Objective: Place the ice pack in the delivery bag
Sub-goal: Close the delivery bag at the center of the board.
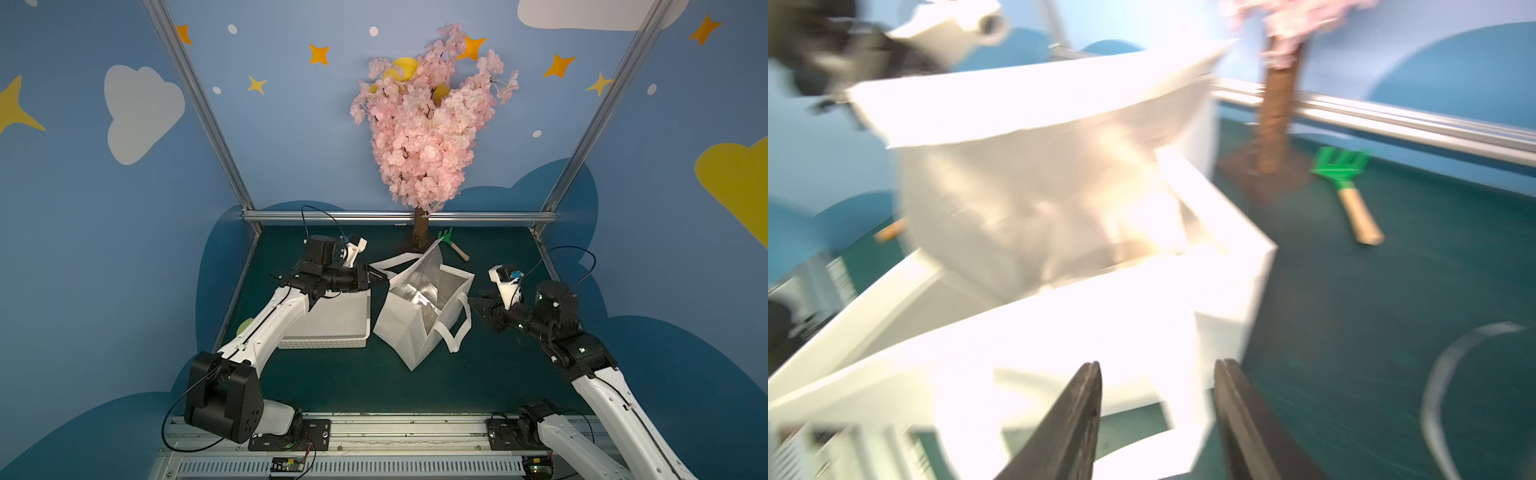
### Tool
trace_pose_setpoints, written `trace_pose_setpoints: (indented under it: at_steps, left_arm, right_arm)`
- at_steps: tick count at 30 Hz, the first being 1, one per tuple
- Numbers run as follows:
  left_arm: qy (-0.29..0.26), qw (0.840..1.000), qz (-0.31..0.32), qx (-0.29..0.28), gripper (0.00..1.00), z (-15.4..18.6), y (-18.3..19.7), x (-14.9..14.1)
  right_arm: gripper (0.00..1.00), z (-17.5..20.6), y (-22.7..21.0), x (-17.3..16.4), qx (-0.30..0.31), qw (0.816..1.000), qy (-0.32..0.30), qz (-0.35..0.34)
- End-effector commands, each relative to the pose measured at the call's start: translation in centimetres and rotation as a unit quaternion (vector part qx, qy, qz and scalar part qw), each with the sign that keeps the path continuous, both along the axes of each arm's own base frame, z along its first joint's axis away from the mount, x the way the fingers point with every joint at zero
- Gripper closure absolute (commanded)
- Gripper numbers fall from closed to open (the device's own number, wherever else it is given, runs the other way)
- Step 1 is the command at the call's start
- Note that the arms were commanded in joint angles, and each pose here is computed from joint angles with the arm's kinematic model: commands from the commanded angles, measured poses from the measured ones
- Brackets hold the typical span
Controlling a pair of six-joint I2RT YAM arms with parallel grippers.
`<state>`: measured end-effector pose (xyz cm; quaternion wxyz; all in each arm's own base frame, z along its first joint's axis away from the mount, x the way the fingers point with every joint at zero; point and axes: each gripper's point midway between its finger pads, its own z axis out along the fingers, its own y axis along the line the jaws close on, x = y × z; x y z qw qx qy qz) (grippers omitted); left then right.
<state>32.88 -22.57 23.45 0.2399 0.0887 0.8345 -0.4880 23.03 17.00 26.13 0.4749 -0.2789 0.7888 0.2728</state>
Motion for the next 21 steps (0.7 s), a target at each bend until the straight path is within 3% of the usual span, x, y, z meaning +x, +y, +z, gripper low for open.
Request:
trace_pose_setpoints:
  at_steps: [1, 9, 15, 21]
  left_arm:
    - [-0.078, 0.997, -0.006, -0.008, 0.62, 1.6, -0.1, 0.2]
    - [-0.092, 0.994, -0.057, -0.011, 0.54, -0.8, -1.7, -2.5]
    - [-0.112, 0.990, -0.082, -0.009, 0.48, -1.0, -2.0, -4.8]
    - [-0.140, 0.987, -0.083, -0.009, 0.33, -0.4, -0.9, -7.3]
  right_arm:
    - [0.55, -1.1, 2.2, -2.0, 0.009, 0.998, 0.013, 0.057]
    - [0.56, -1.9, 7.5, -1.2, -0.008, 0.993, -0.005, 0.116]
    - [0.55, -2.5, 9.9, 1.4, -0.019, 0.995, 0.001, 0.101]
    - [0.56, -3.1, 11.3, 2.7, -0.025, 0.994, 0.012, 0.103]
